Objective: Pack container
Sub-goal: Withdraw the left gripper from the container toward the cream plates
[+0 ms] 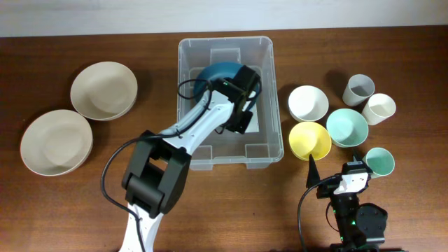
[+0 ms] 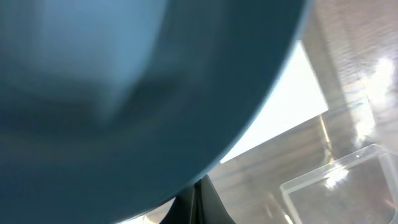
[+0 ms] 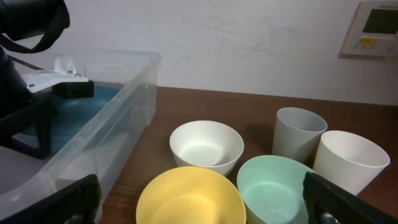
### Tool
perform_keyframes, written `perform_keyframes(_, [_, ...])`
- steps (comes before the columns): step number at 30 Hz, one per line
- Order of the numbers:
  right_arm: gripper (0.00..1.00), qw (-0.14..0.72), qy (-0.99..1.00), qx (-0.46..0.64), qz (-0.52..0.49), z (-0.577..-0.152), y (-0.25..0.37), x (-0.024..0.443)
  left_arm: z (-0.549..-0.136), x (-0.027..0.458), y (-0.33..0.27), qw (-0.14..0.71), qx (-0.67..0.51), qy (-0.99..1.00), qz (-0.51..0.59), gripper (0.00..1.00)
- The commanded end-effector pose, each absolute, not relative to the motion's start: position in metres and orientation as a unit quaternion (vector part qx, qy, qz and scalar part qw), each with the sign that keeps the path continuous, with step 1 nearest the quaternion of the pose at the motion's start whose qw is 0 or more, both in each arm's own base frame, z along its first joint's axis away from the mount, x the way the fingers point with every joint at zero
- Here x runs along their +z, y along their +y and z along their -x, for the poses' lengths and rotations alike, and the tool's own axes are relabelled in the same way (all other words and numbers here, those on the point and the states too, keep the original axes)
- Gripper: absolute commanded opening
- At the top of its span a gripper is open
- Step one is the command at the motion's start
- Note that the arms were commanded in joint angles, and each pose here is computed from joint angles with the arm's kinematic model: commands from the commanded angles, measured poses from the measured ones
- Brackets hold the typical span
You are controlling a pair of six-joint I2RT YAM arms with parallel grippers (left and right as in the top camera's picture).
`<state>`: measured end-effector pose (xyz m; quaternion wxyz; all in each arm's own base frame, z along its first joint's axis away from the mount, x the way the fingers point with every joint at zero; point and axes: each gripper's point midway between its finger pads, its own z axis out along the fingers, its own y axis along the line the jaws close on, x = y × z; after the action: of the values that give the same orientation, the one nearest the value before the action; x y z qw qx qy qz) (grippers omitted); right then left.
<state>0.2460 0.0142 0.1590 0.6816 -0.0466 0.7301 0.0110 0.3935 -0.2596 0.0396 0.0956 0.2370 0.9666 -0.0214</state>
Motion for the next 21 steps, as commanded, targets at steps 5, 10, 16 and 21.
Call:
perform_keyframes(5, [0.99,0.681,0.731,0.011,0.045,-0.246,0.014,0.157,-0.401,0.099,-0.282,0.141,-0.089,0.958,-0.233,0.01])
perform_keyframes(10, [0.99,0.681,0.731,0.011,0.045,-0.246,0.014,0.157,-0.409,0.17,-0.278,0.218,-0.105,0.944,-0.225,0.01])
perform_keyframes(16, [0.99,0.681,0.731,0.011,0.045,-0.246,0.014,0.157,-0.43,0.251,-0.204,0.327,-0.031,0.938,-0.106,0.0])
perform_keyframes(21, [0.99,0.681,0.731,0.011,0.045,-0.246,0.014,0.157,-0.431,0.3,-0.108,0.373,0.026,0.927,0.027,0.01])
